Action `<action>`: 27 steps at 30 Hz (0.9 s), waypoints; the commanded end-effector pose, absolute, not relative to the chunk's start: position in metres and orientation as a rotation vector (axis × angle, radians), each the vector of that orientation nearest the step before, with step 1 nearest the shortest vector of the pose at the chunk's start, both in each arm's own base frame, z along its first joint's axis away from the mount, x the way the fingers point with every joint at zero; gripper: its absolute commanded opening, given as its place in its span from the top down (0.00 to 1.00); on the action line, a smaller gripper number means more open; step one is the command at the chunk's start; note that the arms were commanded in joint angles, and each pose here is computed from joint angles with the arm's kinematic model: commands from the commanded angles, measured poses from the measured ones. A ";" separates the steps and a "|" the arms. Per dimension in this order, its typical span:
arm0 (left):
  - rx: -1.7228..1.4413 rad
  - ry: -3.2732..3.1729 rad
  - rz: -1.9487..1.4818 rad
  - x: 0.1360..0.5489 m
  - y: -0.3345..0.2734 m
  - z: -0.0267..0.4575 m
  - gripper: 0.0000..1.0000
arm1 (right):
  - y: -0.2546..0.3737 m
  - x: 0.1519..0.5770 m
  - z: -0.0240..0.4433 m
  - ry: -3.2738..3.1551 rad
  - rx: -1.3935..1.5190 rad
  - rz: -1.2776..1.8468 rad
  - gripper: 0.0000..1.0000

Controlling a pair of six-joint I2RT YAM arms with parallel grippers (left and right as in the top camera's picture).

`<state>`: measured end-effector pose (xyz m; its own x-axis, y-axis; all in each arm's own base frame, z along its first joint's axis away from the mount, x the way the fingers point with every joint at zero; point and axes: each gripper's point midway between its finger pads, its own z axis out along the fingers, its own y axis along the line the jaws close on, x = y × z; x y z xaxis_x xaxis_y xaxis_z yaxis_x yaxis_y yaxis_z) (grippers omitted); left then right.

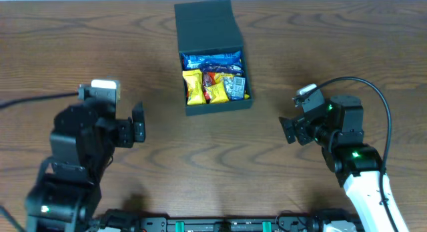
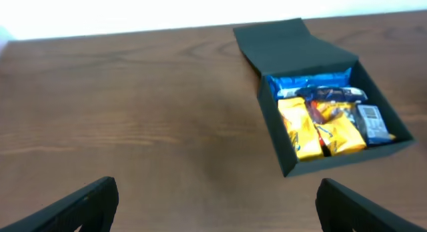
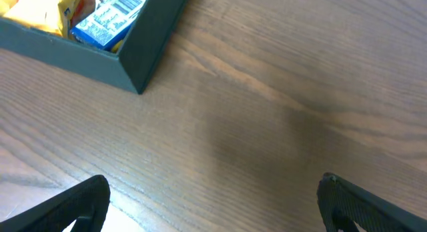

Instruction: Pack container

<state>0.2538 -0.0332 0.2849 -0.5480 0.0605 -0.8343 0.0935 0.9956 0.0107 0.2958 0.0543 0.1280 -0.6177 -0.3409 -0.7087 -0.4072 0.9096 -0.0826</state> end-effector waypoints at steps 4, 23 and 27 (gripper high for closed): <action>0.029 2.243 -0.073 0.263 -0.031 0.201 0.05 | 0.054 0.296 0.128 2.284 -0.538 0.113 0.01; -0.103 2.425 -0.152 0.240 -0.027 0.114 0.05 | 0.053 0.305 0.138 2.228 -0.548 0.089 0.01; -0.103 2.430 -0.152 0.239 -0.027 0.113 0.05 | 0.071 0.305 0.146 2.180 -0.562 0.218 0.01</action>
<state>0.2406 -0.0298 0.1157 -0.7558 -0.1162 -0.6444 -0.0292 0.9891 -0.1441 0.3075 0.0601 0.1422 -0.5529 -0.3389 -0.7612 -0.4228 0.9013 -0.0942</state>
